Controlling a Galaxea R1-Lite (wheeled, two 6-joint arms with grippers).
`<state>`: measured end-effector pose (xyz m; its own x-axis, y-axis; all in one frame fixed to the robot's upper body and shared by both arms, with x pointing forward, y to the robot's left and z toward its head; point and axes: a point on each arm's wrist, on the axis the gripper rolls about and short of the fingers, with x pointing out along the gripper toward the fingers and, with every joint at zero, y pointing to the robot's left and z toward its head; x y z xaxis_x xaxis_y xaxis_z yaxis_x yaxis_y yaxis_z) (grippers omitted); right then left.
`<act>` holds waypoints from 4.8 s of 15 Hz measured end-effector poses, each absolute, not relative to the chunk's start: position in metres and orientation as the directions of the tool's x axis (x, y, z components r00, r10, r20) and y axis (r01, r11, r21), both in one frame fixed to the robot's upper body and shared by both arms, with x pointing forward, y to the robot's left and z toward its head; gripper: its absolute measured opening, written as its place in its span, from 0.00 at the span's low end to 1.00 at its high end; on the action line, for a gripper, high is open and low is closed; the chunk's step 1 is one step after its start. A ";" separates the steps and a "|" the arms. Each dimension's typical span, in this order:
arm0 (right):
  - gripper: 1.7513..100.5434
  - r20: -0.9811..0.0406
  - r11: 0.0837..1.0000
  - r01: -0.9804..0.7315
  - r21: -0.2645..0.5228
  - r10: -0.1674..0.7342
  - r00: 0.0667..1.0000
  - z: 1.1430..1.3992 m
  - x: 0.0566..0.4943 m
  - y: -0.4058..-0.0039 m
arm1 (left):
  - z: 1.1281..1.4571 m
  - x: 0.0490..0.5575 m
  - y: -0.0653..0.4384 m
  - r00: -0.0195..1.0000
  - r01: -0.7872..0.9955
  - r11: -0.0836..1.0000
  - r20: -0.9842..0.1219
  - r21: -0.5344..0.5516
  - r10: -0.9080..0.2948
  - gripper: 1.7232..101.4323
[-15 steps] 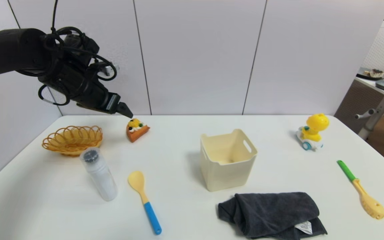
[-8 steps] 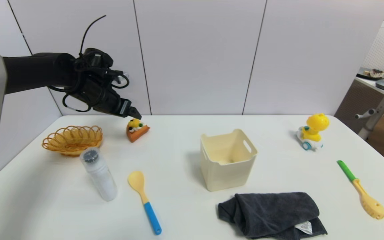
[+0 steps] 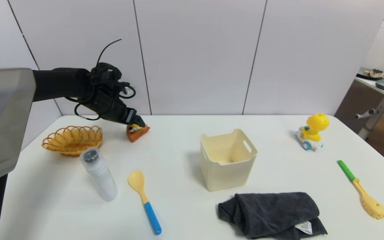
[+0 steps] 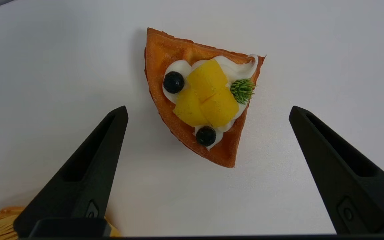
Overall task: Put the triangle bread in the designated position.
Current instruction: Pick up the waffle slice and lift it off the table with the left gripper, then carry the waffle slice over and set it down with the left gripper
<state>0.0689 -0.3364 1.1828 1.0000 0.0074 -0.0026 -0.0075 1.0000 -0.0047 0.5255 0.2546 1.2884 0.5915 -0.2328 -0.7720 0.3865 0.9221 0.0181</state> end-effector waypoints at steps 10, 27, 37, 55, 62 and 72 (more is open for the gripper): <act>0.96 -0.003 1.000 -0.009 -0.005 0.009 1.000 1.183 0.069 -0.336 | 1.264 0.539 0.252 0.577 0.388 0.921 -0.783 0.013 -0.232 0.96; 0.96 -0.003 1.000 -0.008 -0.004 0.008 1.000 1.183 0.069 -0.336 | 1.260 0.545 0.250 0.600 0.390 0.921 -0.764 0.019 -0.238 0.52; 0.96 -0.002 1.000 -0.007 -0.005 0.007 1.000 1.183 0.069 -0.336 | 1.410 0.452 0.268 0.788 0.345 0.938 -0.555 0.038 -0.267 0.51; 0.96 -0.003 1.000 -0.007 -0.005 0.007 1.000 1.183 0.069 -0.336 | 1.425 0.267 0.368 0.803 0.058 0.987 -0.595 0.149 0.043 0.50; 0.96 -0.003 1.000 -0.008 -0.004 0.008 1.000 1.183 0.069 -0.336 | 1.330 0.285 0.369 0.670 0.119 0.987 -0.742 0.111 0.003 0.49; 0.96 -0.003 1.000 -0.008 -0.005 0.008 1.000 1.183 0.069 -0.336 | 1.257 0.317 0.371 0.517 0.212 0.976 -0.852 0.042 -0.075 0.49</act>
<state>0.0689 -0.3364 1.1828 1.0000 0.0079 -0.0026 -0.0079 1.0000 -0.0047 0.3170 0.3712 1.2575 0.5175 -0.0753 -0.8524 0.2117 0.9764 0.0422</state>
